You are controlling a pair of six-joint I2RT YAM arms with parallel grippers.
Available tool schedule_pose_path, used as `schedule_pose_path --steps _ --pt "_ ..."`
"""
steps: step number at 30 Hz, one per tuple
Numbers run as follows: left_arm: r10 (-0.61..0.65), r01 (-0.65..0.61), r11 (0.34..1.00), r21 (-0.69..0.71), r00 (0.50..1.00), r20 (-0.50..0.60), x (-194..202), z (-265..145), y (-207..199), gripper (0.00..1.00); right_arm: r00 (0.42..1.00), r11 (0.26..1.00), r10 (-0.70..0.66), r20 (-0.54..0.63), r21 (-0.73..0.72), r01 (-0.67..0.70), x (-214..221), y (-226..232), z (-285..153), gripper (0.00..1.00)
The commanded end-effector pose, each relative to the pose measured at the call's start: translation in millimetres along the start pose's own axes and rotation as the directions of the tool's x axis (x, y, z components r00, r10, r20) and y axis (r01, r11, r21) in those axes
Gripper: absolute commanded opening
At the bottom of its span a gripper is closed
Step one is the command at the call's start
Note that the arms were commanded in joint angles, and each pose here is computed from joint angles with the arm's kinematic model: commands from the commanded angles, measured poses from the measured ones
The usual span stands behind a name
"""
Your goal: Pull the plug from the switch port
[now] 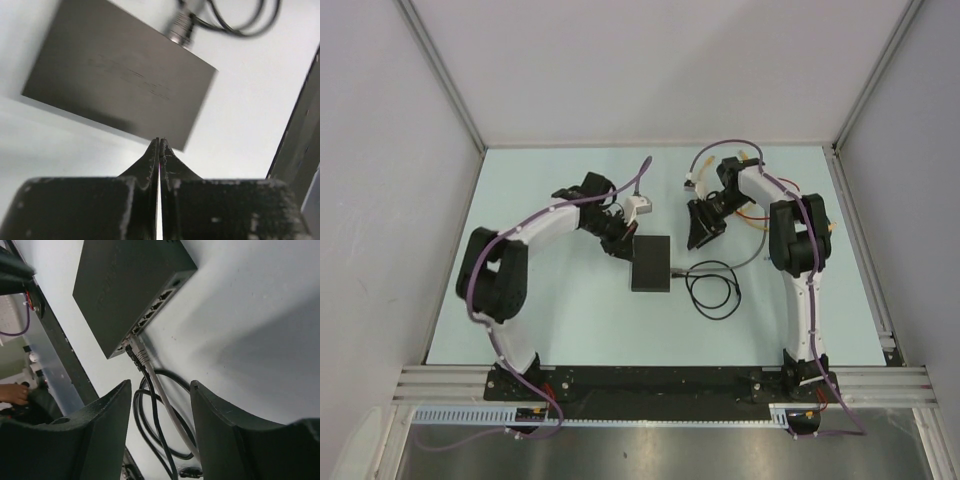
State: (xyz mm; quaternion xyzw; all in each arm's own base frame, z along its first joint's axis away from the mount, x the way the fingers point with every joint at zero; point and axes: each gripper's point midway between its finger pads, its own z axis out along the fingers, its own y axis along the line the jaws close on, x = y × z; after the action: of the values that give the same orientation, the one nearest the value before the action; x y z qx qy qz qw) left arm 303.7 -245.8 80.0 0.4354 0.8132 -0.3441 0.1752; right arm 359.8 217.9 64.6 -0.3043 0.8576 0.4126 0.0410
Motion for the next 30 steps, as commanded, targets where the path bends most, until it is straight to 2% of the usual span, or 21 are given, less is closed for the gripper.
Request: schedule_pose_path --steps 1,4,12,15,19,21,22,24,27,30 --pt "0.361 -0.363 0.930 0.063 0.932 0.034 -3.6 -8.7 -44.0 0.00 0.996 1.000 0.002 0.092 0.013 -0.004 -18.3 7.0 -19.7 0.55" --pt "0.471 -0.467 0.880 0.086 0.881 -0.039 16.2 14.8 -54.9 0.00 0.995 0.999 0.021 0.101 0.029 -0.024 -21.8 -0.9 -20.4 0.55" --pt "0.515 -0.501 0.857 0.122 0.842 -0.162 48.8 65.1 -65.2 0.00 0.989 0.995 0.060 0.134 0.068 -0.069 -32.9 -24.0 -26.1 0.55" --pt "0.480 -0.481 0.876 0.040 0.858 -0.180 40.4 69.5 -50.4 0.00 0.988 0.993 0.059 0.145 0.096 -0.073 -33.9 -31.0 -30.9 0.56" --pt "0.456 -0.490 0.861 -0.137 0.862 -0.222 25.8 64.8 -10.0 0.00 0.987 0.991 0.055 0.153 0.111 -0.073 -33.8 -31.7 -36.7 0.56" --pt "0.402 -0.443 0.879 -0.176 0.887 -0.226 17.4 60.1 12.4 0.00 0.989 0.990 0.040 0.143 0.131 -0.059 -31.3 -33.7 -36.3 0.57" --pt "0.380 -0.417 0.888 -0.195 0.903 -0.200 1.3 55.8 19.4 0.00 0.991 0.986 0.034 0.129 0.155 -0.054 -28.2 -37.6 -35.5 0.57" --pt "0.325 -0.360 0.912 -0.194 0.926 -0.193 1.2 46.7 33.9 0.00 0.992 0.986 0.034 0.120 0.158 -0.053 -25.3 -38.9 -34.4 0.57" --pt "0.342 -0.358 0.918 -0.167 0.932 -0.120 -17.7 29.9 32.2 0.00 0.992 0.991 0.032 0.119 0.123 -0.047 -25.2 -35.3 -31.5 0.57" --pt "0.379 -0.389 0.915 -0.104 0.919 -0.105 -21.8 18.1 16.2 0.01 0.991 0.998 0.014 0.130 0.063 -0.022 -34.3 -28.2 -29.1 0.59"
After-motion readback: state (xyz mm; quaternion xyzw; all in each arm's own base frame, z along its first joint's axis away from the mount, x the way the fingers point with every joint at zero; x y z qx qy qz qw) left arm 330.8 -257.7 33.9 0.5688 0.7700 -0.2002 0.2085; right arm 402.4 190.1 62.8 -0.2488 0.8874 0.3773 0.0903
